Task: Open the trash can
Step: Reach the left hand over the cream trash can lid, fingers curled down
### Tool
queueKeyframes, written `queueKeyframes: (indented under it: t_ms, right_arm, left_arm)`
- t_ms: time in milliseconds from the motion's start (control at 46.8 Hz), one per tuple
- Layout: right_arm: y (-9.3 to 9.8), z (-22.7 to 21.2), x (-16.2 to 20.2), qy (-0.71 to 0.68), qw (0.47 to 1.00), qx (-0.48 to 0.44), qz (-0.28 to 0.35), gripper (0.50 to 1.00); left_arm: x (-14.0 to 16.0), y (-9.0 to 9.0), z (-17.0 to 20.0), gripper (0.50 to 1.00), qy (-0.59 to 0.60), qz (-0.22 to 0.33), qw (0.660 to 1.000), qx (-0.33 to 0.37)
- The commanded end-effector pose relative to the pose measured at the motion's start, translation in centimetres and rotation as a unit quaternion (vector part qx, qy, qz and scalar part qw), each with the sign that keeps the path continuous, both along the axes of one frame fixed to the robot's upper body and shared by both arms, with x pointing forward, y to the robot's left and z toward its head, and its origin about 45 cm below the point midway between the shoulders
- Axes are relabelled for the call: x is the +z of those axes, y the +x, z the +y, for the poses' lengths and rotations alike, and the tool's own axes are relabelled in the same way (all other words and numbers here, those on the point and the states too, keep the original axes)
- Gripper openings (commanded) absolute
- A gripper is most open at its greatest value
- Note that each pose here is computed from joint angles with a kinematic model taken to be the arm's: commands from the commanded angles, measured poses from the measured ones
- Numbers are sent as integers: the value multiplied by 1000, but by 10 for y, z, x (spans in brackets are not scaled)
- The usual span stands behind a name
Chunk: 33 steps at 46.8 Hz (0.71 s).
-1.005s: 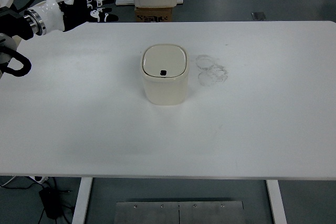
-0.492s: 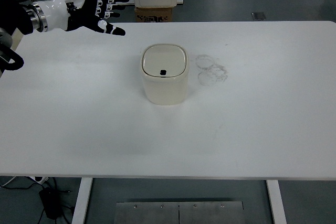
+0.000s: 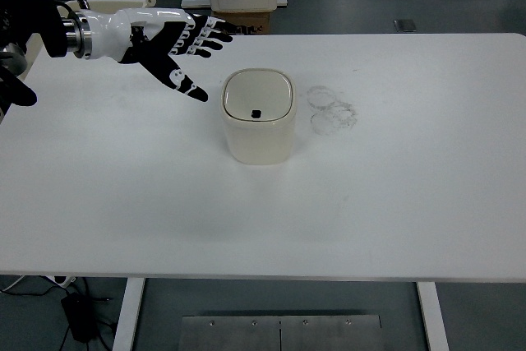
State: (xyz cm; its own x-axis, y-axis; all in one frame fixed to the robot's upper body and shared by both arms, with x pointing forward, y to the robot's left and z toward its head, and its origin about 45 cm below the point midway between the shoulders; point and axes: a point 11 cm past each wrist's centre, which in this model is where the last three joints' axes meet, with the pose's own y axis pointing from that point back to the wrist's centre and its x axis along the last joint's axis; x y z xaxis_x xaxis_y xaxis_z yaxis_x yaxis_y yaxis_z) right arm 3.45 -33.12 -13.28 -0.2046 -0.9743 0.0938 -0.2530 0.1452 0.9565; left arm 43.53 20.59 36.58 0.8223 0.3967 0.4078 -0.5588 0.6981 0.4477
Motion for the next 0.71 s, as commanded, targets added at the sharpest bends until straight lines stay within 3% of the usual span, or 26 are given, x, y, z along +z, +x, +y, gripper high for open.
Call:
queueKeyframes:
  t_ms: [0,428,684]
  right_arm:
    - [0,0,0,0,1000,0,0,993]
    - [0,0,0,0,1000,0,0,993]
    - [0,0,0,0,1000,-1,0,993]
  left_arm:
    - [0,0,-12,1000,27,-9,999,-18]
    - [3,-7,-42,1000,114,-29,988,-97]
    - [-24,-13,-49,1000,143,-9,983,-114]
